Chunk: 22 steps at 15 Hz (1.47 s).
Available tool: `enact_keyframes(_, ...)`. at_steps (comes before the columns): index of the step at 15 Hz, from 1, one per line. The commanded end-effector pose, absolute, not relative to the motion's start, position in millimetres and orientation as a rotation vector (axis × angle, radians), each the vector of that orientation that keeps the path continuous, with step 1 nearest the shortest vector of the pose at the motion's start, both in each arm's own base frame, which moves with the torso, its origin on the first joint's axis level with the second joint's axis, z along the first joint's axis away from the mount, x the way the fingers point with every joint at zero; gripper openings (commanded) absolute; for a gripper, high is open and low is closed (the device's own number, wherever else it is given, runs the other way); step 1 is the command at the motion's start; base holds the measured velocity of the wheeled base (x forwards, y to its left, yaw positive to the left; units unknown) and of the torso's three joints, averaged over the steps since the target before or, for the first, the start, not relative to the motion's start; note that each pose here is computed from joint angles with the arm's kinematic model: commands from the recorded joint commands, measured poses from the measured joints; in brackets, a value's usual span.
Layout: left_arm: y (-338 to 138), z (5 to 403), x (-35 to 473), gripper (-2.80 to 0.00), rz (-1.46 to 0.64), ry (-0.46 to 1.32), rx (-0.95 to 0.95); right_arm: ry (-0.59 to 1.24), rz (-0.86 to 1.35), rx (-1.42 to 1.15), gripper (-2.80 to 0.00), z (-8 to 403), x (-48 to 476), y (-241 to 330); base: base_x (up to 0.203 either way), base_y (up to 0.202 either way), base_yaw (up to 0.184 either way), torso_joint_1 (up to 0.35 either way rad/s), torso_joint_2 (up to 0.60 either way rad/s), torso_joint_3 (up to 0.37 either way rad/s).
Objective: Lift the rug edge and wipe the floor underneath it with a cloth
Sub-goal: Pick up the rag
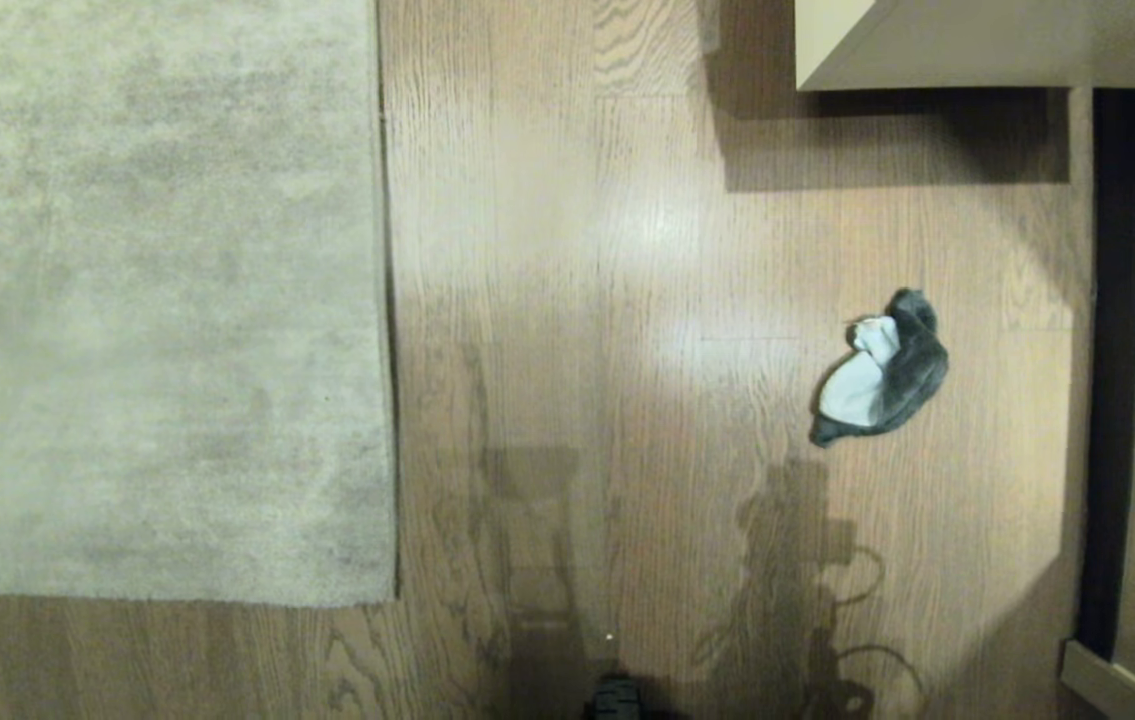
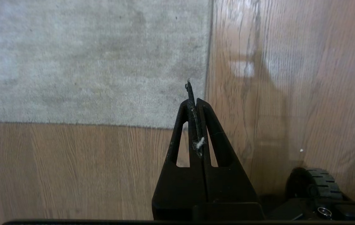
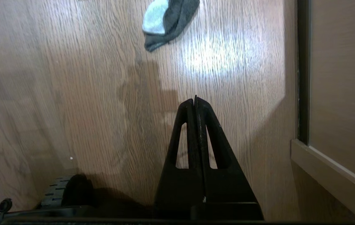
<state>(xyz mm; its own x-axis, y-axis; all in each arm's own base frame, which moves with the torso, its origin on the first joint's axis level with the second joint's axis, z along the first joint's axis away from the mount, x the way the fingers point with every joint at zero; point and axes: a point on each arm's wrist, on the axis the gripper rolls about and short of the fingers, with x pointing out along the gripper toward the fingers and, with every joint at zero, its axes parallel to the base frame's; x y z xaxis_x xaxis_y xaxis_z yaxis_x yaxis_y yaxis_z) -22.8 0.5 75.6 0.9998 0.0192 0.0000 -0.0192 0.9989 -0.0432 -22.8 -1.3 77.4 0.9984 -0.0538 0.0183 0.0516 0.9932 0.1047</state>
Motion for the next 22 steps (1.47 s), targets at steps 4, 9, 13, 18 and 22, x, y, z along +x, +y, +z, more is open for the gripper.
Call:
enact_keyframes(4, 0.5, 75.5, -22.7, -2.80, 0.020, 0.001, -0.044, -0.020, -0.053, 0.105, -2.80, 77.4, -22.7, -1.3, 0.000, 0.000, 0.000, 0.004, 0.00, -0.197)
enact_keyframes(9, 0.5, 75.5, -22.7, -2.80, 0.020, 0.001, -0.044, -0.020, -0.053, 0.105, -2.80, 77.4, -22.7, -1.3, 0.000, 0.000, 0.000, 0.003, 0.00, -0.197)
enact_keyframes(13, 0.5, 75.5, -22.7, -2.80, 0.020, 0.001, -0.044, -0.020, -0.053, 0.105, -2.80, 77.4, -22.7, -1.3, 0.000, 0.000, 0.000, 0.003, 0.00, -0.160)
enact_keyframes(18, 0.5, 75.5, -22.7, -2.80, 0.020, 0.001, -0.044, -0.020, -0.053, 0.105, -2.80, 77.4, -22.7, -1.3, 0.000, 0.000, 0.000, 0.001, 0.00, -0.010)
enact_keyframes(22, 0.5, 75.5, -22.8, -2.80, 0.020, 0.000, -0.044, -0.020, -0.053, 0.105, -2.80, 77.4, -22.7, -1.3, 0.000, 0.000, 0.000, 0.000, 0.00, 0.000)
